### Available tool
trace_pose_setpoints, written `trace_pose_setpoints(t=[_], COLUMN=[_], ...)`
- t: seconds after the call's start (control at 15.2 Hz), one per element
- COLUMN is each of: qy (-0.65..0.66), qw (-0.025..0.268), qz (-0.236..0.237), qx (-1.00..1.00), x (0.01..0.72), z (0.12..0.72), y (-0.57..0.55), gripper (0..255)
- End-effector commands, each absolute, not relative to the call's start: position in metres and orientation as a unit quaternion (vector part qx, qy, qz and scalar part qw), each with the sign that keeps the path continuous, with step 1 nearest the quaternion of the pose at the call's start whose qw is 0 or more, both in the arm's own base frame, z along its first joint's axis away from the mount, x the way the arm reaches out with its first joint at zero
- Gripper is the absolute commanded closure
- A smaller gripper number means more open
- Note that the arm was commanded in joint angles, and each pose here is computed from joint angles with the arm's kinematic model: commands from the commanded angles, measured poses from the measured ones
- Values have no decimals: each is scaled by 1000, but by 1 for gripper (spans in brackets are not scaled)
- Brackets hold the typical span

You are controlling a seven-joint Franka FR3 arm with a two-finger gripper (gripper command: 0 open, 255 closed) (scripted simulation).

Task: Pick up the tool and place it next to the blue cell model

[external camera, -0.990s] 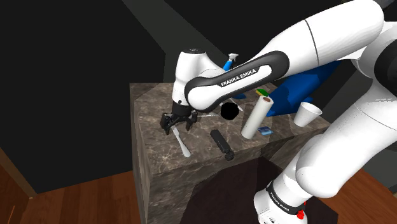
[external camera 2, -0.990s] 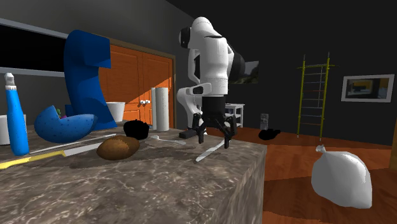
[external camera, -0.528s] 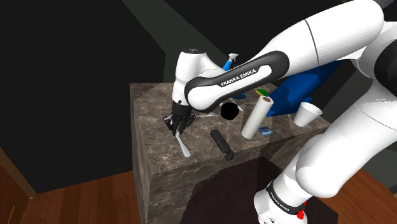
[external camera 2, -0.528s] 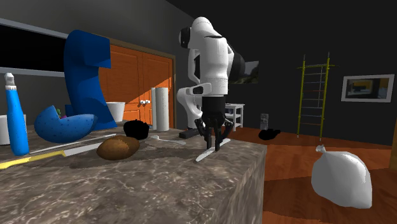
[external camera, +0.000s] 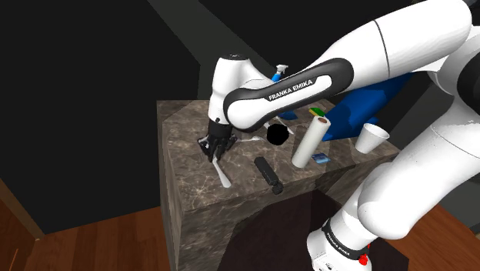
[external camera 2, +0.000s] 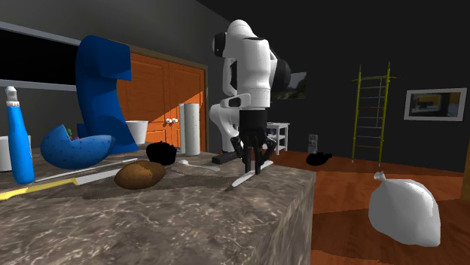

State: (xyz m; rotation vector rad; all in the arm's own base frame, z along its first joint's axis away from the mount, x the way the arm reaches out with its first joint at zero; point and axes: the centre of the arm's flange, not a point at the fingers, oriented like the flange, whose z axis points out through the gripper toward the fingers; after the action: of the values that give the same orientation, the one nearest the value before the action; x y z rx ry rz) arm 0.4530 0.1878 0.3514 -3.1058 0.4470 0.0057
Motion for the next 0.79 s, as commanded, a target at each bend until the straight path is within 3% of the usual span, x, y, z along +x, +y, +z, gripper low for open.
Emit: trace_pose_setpoints(t=[0.0, 0.73], qy=[142, 142], qw=[2, 2], qz=[2, 2], qx=[-990, -990], x=[452, 452], z=[361, 419], y=[187, 187], gripper=[255, 255])
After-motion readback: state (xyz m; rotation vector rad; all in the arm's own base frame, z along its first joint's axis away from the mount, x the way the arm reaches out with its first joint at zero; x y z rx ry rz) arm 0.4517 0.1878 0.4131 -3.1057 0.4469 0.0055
